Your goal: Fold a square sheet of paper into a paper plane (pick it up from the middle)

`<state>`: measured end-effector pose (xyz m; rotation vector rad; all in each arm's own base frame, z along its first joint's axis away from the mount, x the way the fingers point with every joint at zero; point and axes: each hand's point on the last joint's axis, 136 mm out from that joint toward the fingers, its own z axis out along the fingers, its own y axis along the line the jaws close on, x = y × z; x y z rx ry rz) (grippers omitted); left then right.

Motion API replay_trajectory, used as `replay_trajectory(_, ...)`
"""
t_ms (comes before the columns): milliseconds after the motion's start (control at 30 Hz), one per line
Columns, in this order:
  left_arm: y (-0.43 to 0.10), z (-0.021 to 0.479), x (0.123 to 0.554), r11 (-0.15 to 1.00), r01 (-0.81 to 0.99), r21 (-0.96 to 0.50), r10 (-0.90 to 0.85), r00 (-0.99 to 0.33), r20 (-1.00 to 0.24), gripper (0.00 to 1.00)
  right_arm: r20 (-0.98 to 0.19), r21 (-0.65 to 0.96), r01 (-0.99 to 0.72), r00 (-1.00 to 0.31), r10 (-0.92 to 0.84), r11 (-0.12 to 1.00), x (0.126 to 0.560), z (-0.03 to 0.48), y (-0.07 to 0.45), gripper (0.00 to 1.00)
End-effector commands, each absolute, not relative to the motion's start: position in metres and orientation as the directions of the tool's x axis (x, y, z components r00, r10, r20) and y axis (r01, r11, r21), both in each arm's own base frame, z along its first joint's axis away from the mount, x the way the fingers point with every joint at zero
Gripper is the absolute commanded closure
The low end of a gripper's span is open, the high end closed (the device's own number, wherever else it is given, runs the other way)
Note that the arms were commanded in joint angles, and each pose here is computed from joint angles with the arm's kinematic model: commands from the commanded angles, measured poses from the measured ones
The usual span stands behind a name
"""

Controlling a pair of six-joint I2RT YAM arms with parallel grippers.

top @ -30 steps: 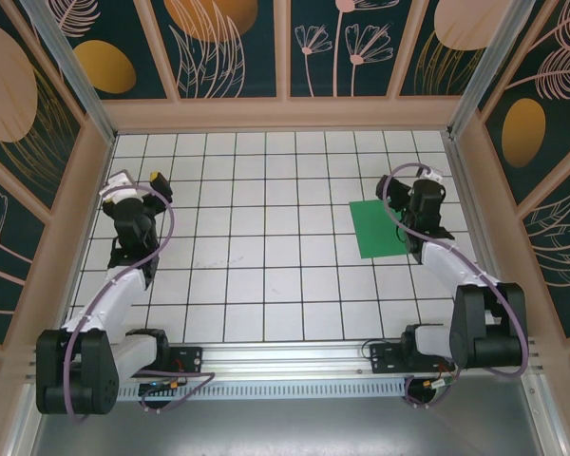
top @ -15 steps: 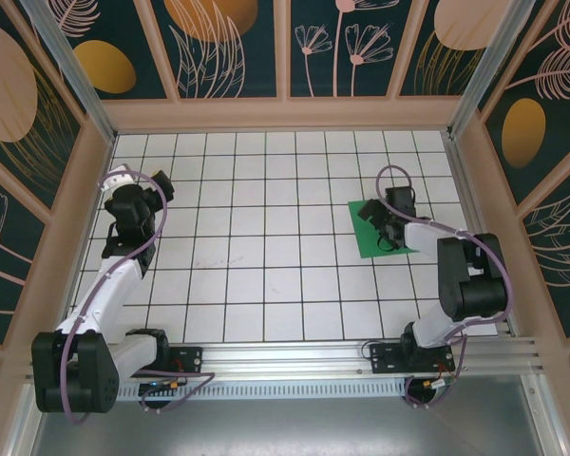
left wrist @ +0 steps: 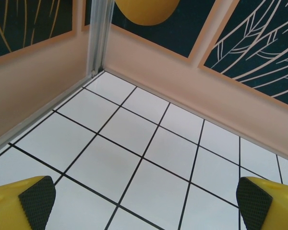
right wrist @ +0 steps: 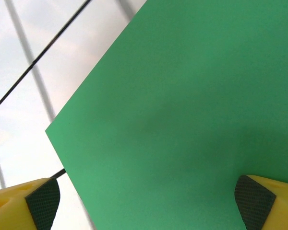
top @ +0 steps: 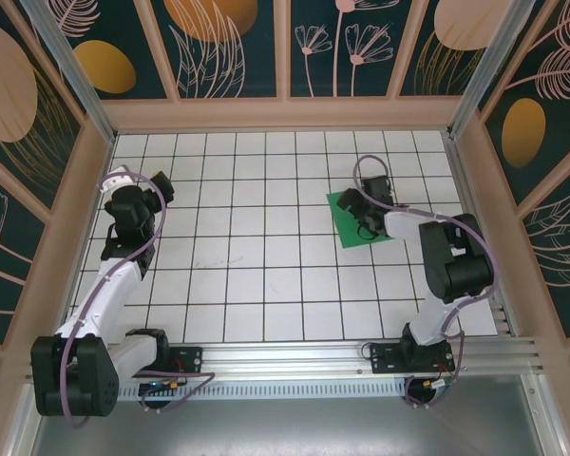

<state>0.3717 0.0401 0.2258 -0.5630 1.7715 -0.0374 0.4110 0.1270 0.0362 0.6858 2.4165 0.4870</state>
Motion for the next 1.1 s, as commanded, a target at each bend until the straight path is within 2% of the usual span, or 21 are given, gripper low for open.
replay_trajectory(0, 0.036, 0.226, 0.371, 0.881, -0.328, -0.342, -0.412, -0.174, -0.894, 0.02, -0.234, 0.466, 0.300, -0.866, 0.443, 0.832, 0.363, -0.013, 0.193, 0.04)
replay_trajectory(233, 0.022, 0.222, 0.377, 0.887, -0.270, -0.375, -0.437, -0.226, -0.871, 0.02, -0.203, 0.447, 0.111, -0.954, 0.222, 0.887, 0.337, -0.015, 0.269, 0.07)
replay_trajectory(400, 0.008, 0.217, 0.382, 0.883, -0.217, -0.417, -0.465, -0.271, -0.843, 0.02, -0.375, 0.343, -0.060, -0.924, 0.079, 0.937, 0.374, 0.043, 0.272, 0.04)
replay_trajectory(500, 0.005, 0.215, 0.384, 0.886, -0.209, -0.414, -0.461, -0.293, -0.838, 0.01, -0.440, 0.230, -0.289, -0.883, -0.166, 0.929, 0.385, 0.059, 0.272, 0.02)
replay_trajectory(600, 0.005, 0.211, 0.386, 0.889, -0.211, -0.406, -0.455, -0.303, -0.837, 0.02, -0.396, 0.109, -0.432, -0.845, -0.359, 0.895, 0.383, 0.053, 0.266, 0.01)
replay_trajectory(700, 0.003, 0.210, 0.387, 0.892, -0.203, -0.405, -0.451, -0.312, -0.836, 0.02, -0.353, 0.058, -0.517, -0.811, -0.467, 0.854, 0.382, 0.045, 0.264, 0.01)
replay_trajectory(1067, -0.005, 0.202, 0.394, 0.893, -0.183, -0.411, -0.450, -0.367, -0.814, 0.01, -0.265, 0.009, -0.611, -0.765, -0.588, 0.791, 0.392, 0.022, 0.261, 0.01)
